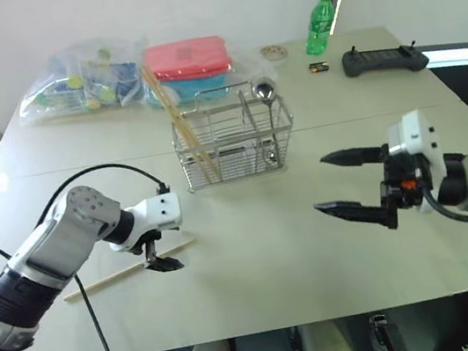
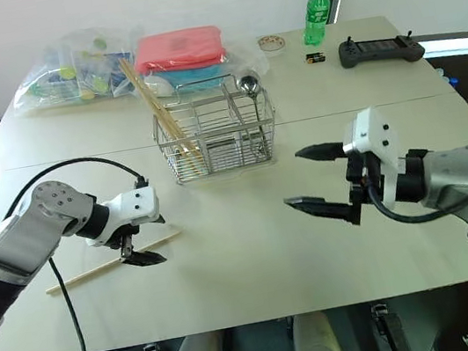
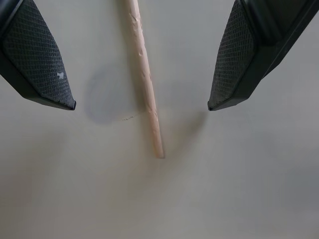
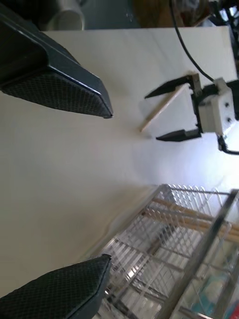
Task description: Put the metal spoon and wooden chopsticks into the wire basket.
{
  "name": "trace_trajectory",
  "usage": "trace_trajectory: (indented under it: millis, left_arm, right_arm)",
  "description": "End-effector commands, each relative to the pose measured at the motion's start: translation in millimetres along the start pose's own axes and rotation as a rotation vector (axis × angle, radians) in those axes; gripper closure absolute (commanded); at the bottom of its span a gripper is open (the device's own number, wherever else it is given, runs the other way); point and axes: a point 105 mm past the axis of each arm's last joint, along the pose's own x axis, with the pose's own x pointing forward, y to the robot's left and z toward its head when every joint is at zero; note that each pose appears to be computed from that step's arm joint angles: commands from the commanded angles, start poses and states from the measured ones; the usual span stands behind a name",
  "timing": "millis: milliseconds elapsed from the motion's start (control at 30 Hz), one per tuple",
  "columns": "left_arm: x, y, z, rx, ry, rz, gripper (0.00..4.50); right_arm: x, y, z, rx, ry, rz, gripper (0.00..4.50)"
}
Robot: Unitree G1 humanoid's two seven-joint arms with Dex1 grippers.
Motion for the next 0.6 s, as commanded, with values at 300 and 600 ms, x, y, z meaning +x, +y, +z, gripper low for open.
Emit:
trace_trajectory:
  millis: [300, 600]
  left_arm:
    - [10.6, 0.9, -5.5, 0.032, 0.061, -0.019, 0.26]
    - [15.5, 3.2, -7.0, 0.009, 0.062, -0.019, 4.44]
  right_arm:
    - [-5.1, -1.1, 16.6, -0.052, -0.046, -0.007, 0.00]
    - [-4.9, -4.0, 18.3, -0.042, -0.063, -0.018, 0.00]
